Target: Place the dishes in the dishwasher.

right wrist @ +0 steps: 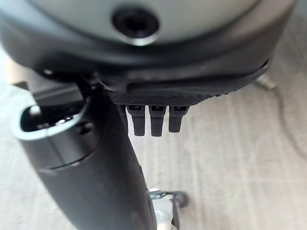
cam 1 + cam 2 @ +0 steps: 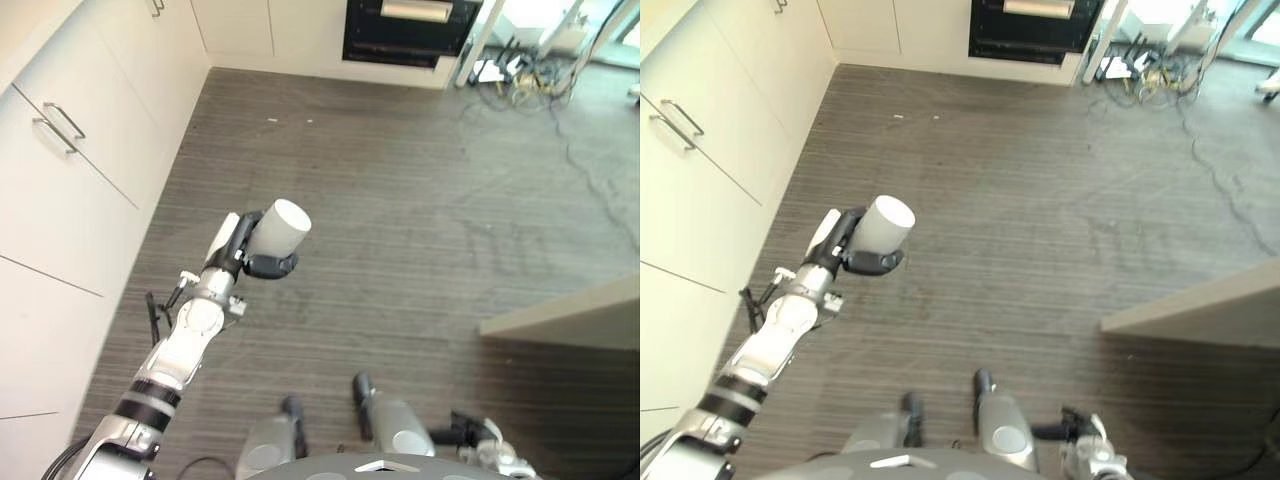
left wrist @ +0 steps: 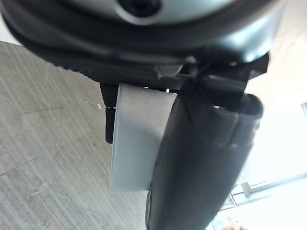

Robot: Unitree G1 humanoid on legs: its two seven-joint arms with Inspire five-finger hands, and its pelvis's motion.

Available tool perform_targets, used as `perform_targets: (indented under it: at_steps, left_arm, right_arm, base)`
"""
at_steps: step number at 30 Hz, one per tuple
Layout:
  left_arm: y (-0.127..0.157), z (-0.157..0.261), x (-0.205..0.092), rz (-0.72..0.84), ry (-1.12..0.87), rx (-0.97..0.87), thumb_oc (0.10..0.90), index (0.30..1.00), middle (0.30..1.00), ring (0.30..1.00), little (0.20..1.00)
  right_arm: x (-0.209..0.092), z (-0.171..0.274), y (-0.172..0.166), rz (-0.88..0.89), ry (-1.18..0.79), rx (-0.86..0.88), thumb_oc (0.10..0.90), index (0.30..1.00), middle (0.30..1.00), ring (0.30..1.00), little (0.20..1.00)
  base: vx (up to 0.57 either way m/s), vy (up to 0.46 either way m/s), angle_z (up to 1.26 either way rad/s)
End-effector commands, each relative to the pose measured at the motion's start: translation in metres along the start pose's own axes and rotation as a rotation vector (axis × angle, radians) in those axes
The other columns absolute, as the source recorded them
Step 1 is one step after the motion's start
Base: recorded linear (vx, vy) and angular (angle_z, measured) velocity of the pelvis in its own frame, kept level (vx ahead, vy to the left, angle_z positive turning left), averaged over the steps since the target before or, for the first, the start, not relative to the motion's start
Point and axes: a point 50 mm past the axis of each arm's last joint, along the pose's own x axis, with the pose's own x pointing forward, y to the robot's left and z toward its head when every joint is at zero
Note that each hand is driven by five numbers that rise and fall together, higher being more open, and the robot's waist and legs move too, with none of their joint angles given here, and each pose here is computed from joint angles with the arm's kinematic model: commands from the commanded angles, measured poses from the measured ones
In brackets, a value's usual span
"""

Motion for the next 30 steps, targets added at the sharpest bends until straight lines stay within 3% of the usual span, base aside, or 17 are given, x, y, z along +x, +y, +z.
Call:
perform_targets:
  at_steps: [1,8,15,25,30]
  left_arm:
    - [0.037,0.041,0.005,0.129,-0.224,0.045,0.4,0.3,0.3,0.3,0.3]
    - [0.024,0.05,0.008,0.099,-0.273,0.035,0.4,0.3,0.3,0.3,0.3]
    - [0.033,0.048,0.004,0.185,-0.28,0.031,0.4,0.3,0.3,0.3,0.3]
    - [0.049,0.041,-0.013,0.3,-0.267,0.065,0.4,0.3,0.3,0.3,0.3]
    - [0.043,0.043,-0.016,0.286,-0.281,0.054,0.4,0.3,0.3,0.3,0.3]
  right_arm:
    - [-0.002,0.007,0.027,0.074,-0.059,-0.009,0.8,0.9,0.9,0.9,0.9]
    - [-0.004,0.012,0.006,0.023,-0.126,-0.035,0.8,0.9,0.9,0.9,0.9]
    - [-0.015,0.074,-0.038,-0.123,-0.397,-0.041,0.8,0.9,0.9,0.9,0.9]
    - [-0.033,0.116,-0.043,-0.161,-0.606,-0.148,0.8,0.9,0.9,0.9,0.9]
    - [-0.033,0.093,-0.045,-0.158,-0.552,-0.152,0.8,0.9,0.9,0.9,0.9]
  base:
    - [0.51,-0.046,0.0]
    - [0.56,-0.151,0.71]
    - [0.51,-0.215,0.06]
    - [0.63,-0.009,-0.93]
    - [0.77,0.198,-0.72]
